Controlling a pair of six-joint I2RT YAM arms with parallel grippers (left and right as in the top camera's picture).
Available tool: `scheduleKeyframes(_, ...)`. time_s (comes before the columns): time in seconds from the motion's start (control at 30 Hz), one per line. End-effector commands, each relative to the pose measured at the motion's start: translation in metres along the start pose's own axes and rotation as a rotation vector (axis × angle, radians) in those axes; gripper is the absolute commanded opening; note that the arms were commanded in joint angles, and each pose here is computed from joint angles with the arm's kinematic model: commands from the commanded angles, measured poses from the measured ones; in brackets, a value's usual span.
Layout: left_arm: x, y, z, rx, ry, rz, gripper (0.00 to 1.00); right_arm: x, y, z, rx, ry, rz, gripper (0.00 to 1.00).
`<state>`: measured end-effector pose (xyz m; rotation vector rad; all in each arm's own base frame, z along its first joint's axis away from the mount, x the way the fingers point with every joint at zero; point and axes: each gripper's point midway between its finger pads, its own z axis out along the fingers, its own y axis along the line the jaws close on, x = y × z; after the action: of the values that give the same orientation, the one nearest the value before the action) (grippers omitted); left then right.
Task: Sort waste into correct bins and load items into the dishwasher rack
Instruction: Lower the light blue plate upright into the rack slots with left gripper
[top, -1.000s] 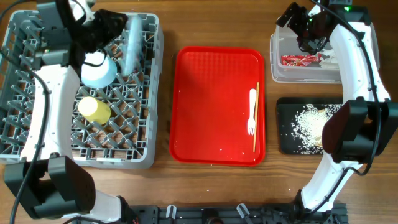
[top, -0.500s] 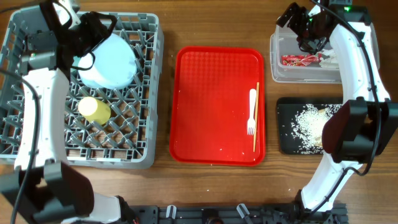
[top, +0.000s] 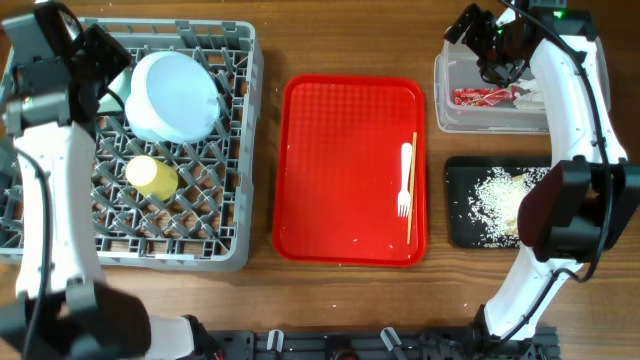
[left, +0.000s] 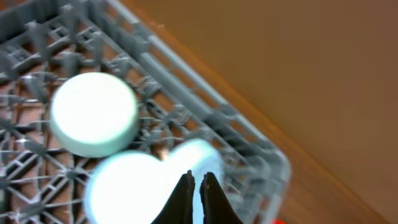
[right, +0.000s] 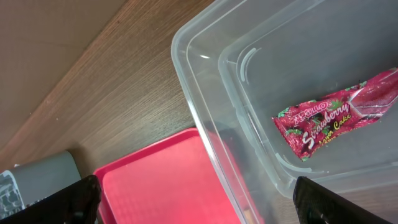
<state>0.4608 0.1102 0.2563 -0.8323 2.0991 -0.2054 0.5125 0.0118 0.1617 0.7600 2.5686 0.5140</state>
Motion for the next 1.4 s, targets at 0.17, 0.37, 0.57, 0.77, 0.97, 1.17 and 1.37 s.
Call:
scheduleKeyframes(0.17,0.004,0.034,0.047,0.077,0.114,-0.165,0.04,-0.006,0.002,0.002,0.006,-0.02,-0.002,1.0)
scheduleKeyframes(0.37,0.043,0.017,0.062,0.137,0.266,-0.17,0.04,-0.006,0.002,0.002,0.005,-0.02,-0.002,1.0)
scheduleKeyframes(0.57,0.067,-0.003,0.067,0.154,0.324,-0.129,0.04,-0.006,0.002,0.002,0.005,-0.02,-0.002,1.0)
scheduleKeyframes(0.77,0.075,-0.015,0.067,0.178,0.336,-0.073,0.04,-0.006,0.002,0.002,0.005,-0.019,-0.002,1.0)
scheduleKeyframes(0.97,-0.002,0.018,0.023,0.039,0.052,-0.049,0.04,-0.006,0.002,0.002,0.005,-0.02,-0.002,1.0)
scheduleKeyframes(1.17,-0.004,0.075,0.015,-0.078,0.09,-0.154,0.04,-0.006,0.002,0.002,0.005,-0.02,-0.002,1.0)
scheduleKeyframes(1.37,0.049,0.063,0.042,0.029,0.315,-0.144,0.04,-0.006,0.002,0.002,0.005,-0.02,-0.002,1.0)
